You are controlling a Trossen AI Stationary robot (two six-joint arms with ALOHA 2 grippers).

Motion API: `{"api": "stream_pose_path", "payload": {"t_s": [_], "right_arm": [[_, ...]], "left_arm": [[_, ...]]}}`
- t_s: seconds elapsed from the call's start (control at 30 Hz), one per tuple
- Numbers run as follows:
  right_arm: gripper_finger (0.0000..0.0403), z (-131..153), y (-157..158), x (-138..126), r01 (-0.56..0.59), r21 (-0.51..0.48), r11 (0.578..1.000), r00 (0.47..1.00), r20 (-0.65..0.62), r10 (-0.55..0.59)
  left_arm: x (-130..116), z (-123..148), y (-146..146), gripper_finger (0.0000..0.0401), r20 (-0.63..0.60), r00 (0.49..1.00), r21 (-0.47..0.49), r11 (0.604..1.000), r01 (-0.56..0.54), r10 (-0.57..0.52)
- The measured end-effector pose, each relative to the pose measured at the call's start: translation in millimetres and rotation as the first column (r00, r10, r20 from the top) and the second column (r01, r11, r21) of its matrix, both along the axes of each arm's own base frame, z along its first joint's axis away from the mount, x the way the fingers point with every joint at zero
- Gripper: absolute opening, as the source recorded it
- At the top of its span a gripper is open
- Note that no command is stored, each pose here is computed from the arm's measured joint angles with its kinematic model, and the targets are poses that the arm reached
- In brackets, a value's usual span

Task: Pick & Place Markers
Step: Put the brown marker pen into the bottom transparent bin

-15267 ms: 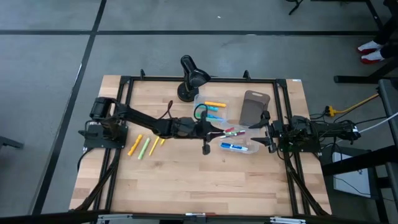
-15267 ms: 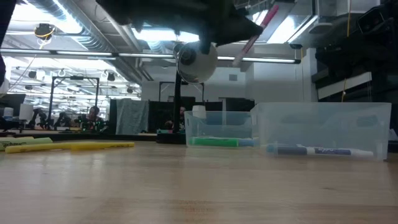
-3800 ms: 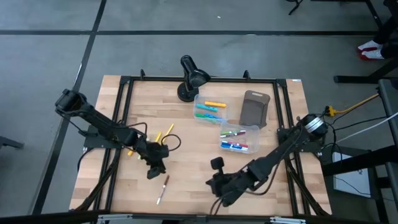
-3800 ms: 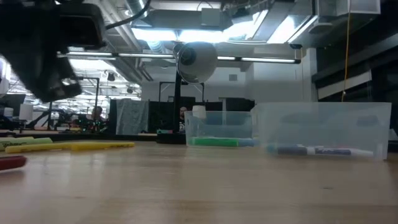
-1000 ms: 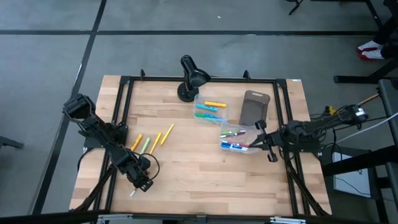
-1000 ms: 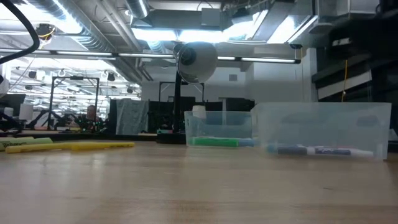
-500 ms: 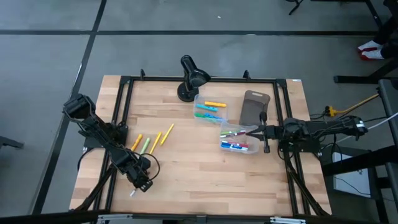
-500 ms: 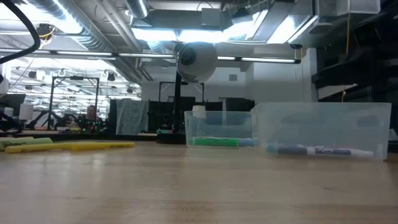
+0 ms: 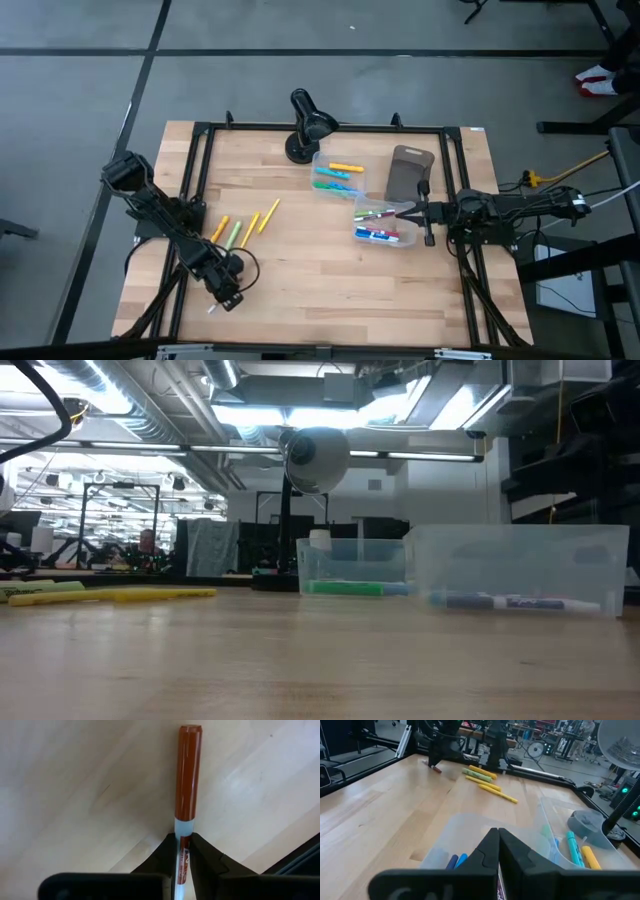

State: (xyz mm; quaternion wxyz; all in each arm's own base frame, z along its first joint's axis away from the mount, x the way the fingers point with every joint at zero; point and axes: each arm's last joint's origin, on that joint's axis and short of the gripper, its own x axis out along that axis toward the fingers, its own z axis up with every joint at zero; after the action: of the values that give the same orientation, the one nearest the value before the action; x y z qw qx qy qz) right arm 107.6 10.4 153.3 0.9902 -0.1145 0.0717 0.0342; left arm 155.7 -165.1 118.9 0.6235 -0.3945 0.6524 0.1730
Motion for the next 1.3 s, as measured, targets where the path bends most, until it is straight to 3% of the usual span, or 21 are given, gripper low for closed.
{"api": "stream_pose_path", "payload": {"t_s": [0.27, 0.53, 0.8, 1.1, 1.3], "right_arm": [[0.0007, 0, 0, 0, -0.001, 0.0, 1.0, 1.0, 0.0, 0.001], [0.0007, 0, 0, 0, -0.001, 0.0, 1.0, 1.0, 0.0, 0.001], [0.0007, 0, 0, 0, -0.001, 0.0, 1.0, 1.0, 0.0, 0.001], [0.0007, 0, 0, 0, -0.001, 0.0, 1.0, 1.0, -0.001, 0.001], [0.0007, 0, 0, 0, -0.002, 0.0, 1.0, 1.0, -0.001, 0.002]], "left_arm": [[8, 7, 0, 0.0027, 0.056, 0.986, 0.036, 0.988, 0.153, -0.155], [24, 17, 0, 0.0027, 0.15, 0.939, 0.066, 0.951, 0.303, -0.31], [54, 34, 12, 0.0026, 0.286, 0.859, 0.136, 0.906, 0.402, -0.424], [89, 45, 51, 0.0026, 0.373, 0.766, 0.268, 0.851, 0.451, -0.523], [110, 51, 76, 0.0026, 0.474, 0.656, 0.385, 0.809, 0.445, -0.587]]}}
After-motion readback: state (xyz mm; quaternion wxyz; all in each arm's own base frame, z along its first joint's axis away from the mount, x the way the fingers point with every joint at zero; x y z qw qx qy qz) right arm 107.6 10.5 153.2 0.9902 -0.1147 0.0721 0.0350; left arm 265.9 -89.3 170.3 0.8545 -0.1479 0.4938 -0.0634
